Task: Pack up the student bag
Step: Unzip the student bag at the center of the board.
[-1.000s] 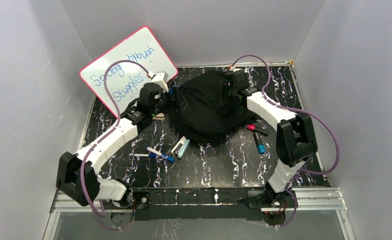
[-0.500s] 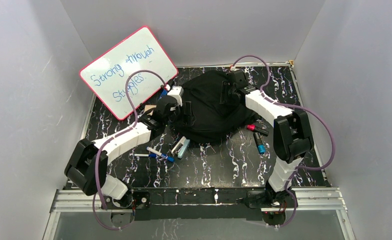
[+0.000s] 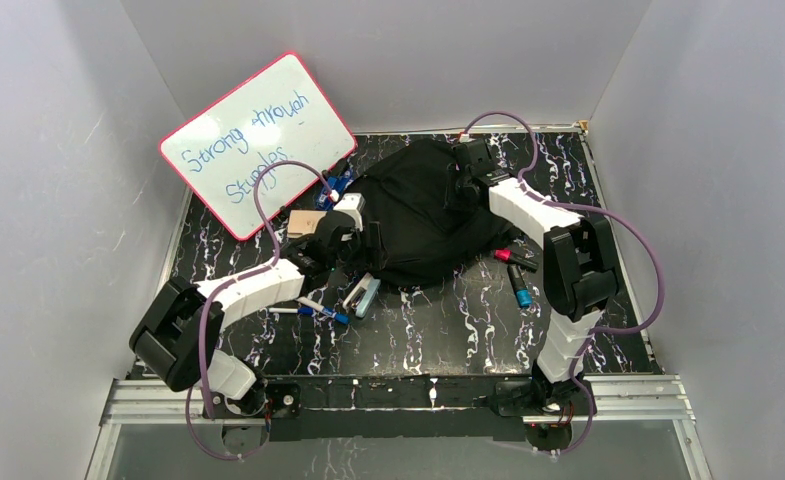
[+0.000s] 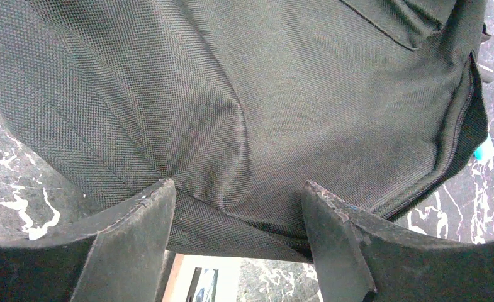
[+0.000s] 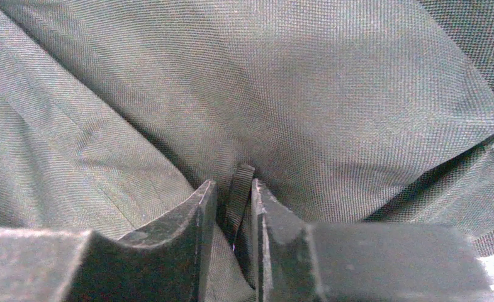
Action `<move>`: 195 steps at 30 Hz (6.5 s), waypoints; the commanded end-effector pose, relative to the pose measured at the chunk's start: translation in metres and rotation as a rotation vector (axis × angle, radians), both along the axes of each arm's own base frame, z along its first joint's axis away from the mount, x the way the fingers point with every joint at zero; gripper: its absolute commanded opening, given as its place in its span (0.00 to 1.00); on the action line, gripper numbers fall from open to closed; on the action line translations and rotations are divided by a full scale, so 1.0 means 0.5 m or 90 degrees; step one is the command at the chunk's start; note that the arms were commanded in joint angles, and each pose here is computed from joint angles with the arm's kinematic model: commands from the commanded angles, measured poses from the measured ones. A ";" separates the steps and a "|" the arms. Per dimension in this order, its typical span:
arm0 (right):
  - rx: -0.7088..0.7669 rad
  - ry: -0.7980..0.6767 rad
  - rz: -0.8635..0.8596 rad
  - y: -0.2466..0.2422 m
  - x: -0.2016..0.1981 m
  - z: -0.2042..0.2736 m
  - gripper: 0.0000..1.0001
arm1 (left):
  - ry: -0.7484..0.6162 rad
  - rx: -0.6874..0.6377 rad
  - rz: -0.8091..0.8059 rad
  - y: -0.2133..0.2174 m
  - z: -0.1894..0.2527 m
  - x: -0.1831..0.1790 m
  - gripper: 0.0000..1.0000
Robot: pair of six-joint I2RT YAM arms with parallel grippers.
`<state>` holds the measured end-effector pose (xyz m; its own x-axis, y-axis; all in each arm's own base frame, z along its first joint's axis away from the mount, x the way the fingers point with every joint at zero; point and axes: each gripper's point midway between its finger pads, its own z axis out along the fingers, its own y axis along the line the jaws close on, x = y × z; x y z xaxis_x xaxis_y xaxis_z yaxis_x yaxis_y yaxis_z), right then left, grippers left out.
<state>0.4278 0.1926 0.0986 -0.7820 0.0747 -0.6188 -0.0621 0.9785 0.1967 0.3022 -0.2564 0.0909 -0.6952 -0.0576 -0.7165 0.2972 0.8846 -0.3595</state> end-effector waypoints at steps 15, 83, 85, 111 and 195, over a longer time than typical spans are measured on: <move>0.155 -0.088 0.106 0.106 0.041 0.101 0.00 | 0.025 0.008 -0.037 -0.024 -0.025 -0.045 0.71; 0.193 -0.325 0.259 0.142 -0.009 0.327 0.46 | -0.163 -0.003 0.026 0.022 0.228 0.057 0.73; 0.166 -0.310 0.227 0.113 -0.021 0.314 0.48 | -0.159 -0.020 0.028 0.024 0.242 0.084 0.73; 0.182 -0.155 0.080 -0.006 -0.211 0.170 0.59 | -0.211 0.079 -0.320 -0.175 0.200 0.318 0.74; 0.012 -0.366 0.442 0.119 -0.008 0.117 0.57 | -0.183 -0.018 -0.224 -0.202 0.225 0.355 0.00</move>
